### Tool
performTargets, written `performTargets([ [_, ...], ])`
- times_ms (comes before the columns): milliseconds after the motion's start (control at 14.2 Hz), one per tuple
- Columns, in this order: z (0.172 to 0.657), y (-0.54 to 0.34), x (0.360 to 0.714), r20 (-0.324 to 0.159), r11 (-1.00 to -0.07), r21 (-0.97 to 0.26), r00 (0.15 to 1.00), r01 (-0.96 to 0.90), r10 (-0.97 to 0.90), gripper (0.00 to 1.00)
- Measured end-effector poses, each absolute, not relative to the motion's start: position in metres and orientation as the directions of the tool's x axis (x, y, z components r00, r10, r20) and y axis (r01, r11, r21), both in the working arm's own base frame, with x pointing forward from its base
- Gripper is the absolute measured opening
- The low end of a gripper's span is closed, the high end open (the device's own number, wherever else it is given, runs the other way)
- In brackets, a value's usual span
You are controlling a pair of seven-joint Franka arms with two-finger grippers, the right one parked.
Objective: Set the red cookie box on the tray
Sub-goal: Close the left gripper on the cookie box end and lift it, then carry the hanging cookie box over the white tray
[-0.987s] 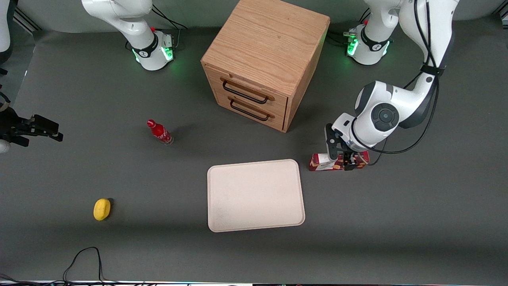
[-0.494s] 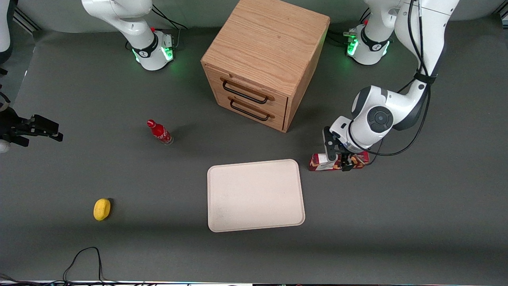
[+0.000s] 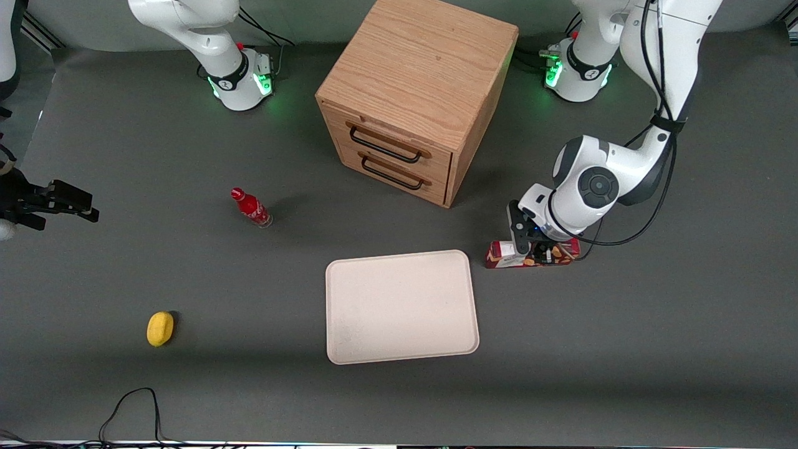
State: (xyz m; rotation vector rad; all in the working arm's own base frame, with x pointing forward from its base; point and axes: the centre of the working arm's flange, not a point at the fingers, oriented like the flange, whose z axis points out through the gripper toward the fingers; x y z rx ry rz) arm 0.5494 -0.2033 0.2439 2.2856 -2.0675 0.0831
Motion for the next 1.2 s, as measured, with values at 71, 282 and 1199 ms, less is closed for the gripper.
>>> performTargets([
  [71, 0.244, -0.203, 0.550, 0.080, -0.101, 0.005, 0.101, -0.995, -0.992, 0.20],
  [282, 0.252, -0.202, 0.553, 0.085, -0.105, -0.011, 0.104, -0.994, -0.991, 0.03],
  [1199, 0.583, -0.143, 0.583, -0.026, -0.300, 0.085, 0.299, -0.950, -0.954, 0.03],
])
